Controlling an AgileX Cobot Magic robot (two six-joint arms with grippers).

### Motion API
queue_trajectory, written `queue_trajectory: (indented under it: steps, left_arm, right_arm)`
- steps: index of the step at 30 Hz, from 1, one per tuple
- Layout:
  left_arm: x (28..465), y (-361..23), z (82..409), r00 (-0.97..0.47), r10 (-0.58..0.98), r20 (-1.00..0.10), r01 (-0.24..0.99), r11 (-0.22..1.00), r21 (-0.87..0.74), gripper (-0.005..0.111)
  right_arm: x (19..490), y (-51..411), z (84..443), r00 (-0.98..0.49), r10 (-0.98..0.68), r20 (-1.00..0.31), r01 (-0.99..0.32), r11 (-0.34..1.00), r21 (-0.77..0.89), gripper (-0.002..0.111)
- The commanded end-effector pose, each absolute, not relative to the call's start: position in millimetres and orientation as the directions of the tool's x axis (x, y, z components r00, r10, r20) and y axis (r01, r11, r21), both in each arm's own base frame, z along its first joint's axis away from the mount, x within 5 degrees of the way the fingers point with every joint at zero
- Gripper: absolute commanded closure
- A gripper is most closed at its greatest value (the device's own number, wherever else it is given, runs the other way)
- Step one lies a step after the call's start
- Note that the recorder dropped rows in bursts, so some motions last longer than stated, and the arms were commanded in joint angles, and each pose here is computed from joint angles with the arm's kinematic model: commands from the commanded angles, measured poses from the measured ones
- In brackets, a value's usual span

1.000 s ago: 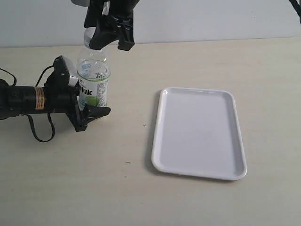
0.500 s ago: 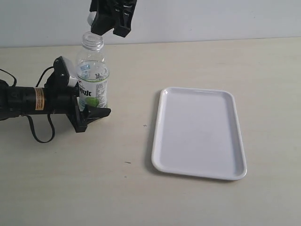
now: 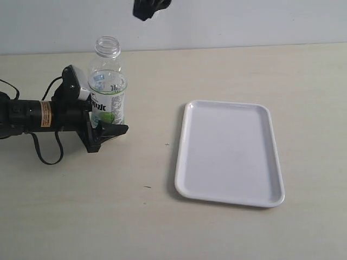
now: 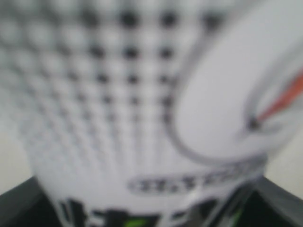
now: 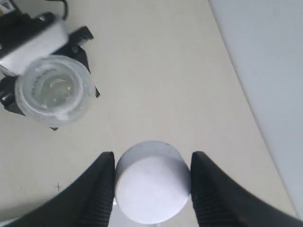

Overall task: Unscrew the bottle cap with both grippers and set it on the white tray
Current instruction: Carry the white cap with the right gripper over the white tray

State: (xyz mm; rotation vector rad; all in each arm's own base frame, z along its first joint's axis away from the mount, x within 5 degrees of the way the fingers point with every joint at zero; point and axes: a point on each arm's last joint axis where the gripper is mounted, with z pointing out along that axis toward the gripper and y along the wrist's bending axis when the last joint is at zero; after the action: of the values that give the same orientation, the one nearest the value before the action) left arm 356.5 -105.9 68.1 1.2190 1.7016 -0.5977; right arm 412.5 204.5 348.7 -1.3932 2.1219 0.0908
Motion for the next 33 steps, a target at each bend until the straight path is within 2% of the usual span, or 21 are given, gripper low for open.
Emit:
queue_trajectory:
  steps: [1, 5, 14, 17, 26, 30, 33]
  left_arm:
    - [355, -110, 73, -0.069, 0.407, -0.911, 0.918, 0.383, 0.101, 0.107]
    - [355, -110, 74, -0.074, 0.401, -0.913, 0.916, 0.389, 0.097, 0.107]
    - [356, -110, 74, -0.077, 0.391, -0.917, 0.912, 0.401, 0.094, 0.107]
    - [356, -110, 75, -0.077, 0.388, -0.918, 0.911, 0.401, 0.093, 0.107]
    - [358, -110, 76, -0.078, 0.377, -0.923, 0.9, 0.424, 0.097, 0.107]
    - [358, -110, 76, -0.078, 0.377, -0.923, 0.9, 0.424, 0.097, 0.107]
    - [358, -110, 76, -0.078, 0.374, -0.924, 0.901, 0.422, 0.095, 0.107]
  right_arm:
    - [424, 161, 352, -0.52, -0.685, -0.511, -0.718, 0.674, -0.172, 0.108]
    - [433, 132, 334, -0.679, -0.557, -0.479, -0.6, 0.796, -0.076, 0.108]
    - [414, 105, 256, -0.808, -0.532, -0.251, -0.566, 0.82, 0.086, 0.108]
    - [397, 100, 238, -0.814, -0.525, -0.25, -0.565, 0.815, 0.128, 0.108]
    - [353, 88, 178, -0.843, -0.497, -0.205, -0.526, 0.842, 0.121, 0.108]
    - [347, 84, 154, -0.848, -0.489, -0.203, -0.515, 0.852, 0.094, 0.108]
    - [352, 84, 150, -0.848, -0.462, -0.259, -0.492, 0.868, 0.065, 0.108]
